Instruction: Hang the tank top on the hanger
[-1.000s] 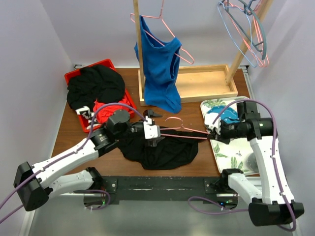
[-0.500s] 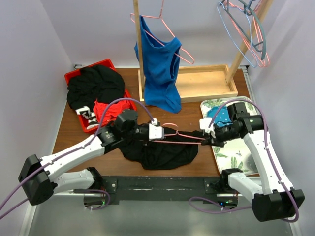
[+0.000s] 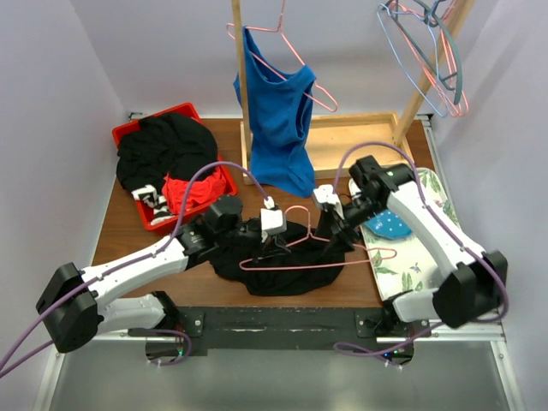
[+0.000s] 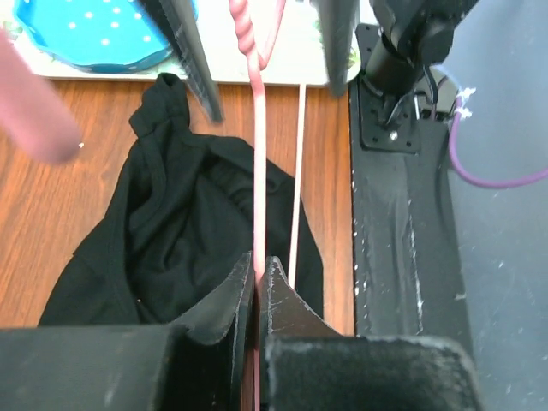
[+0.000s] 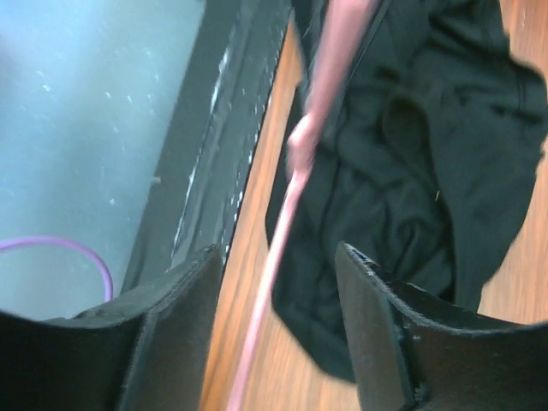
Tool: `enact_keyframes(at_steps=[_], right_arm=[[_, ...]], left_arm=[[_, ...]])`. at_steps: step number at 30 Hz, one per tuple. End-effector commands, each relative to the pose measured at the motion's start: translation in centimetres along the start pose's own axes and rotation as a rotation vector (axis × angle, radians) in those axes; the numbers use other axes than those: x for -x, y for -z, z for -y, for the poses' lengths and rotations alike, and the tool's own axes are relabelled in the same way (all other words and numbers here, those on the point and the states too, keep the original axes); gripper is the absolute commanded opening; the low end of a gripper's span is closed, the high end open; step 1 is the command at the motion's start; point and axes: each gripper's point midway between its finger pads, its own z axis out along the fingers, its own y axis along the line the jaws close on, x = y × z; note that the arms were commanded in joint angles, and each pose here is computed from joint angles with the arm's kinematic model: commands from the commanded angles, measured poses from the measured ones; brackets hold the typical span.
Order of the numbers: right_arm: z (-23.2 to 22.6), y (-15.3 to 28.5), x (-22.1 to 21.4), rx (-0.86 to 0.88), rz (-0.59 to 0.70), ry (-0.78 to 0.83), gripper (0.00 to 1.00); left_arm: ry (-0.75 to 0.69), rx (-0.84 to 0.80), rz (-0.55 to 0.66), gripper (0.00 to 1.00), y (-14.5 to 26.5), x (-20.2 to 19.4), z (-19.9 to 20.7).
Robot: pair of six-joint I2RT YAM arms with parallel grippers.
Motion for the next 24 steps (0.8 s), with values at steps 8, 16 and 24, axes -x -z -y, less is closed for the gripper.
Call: enact_keyframes(at_steps=[8, 16, 24], right_arm=[[0.8, 0.1, 0.5, -0.071, -0.071, -0.132, 0.0], [-1.0, 7.8, 1.0, -0.394, 0.047, -0.143, 0.0], [-1.8, 9.5, -0.7, -0.528, -0.013, -0.198, 0.0]], left_arm=[[0.074, 0.271, 0.109, 0.14, 1.3, 2.5, -3.9], [0.243, 0.749, 0.143, 0.91, 7.9, 0.8, -8.6], [0.419, 0.757, -0.05, 0.81, 6.6, -4.0, -8.3]])
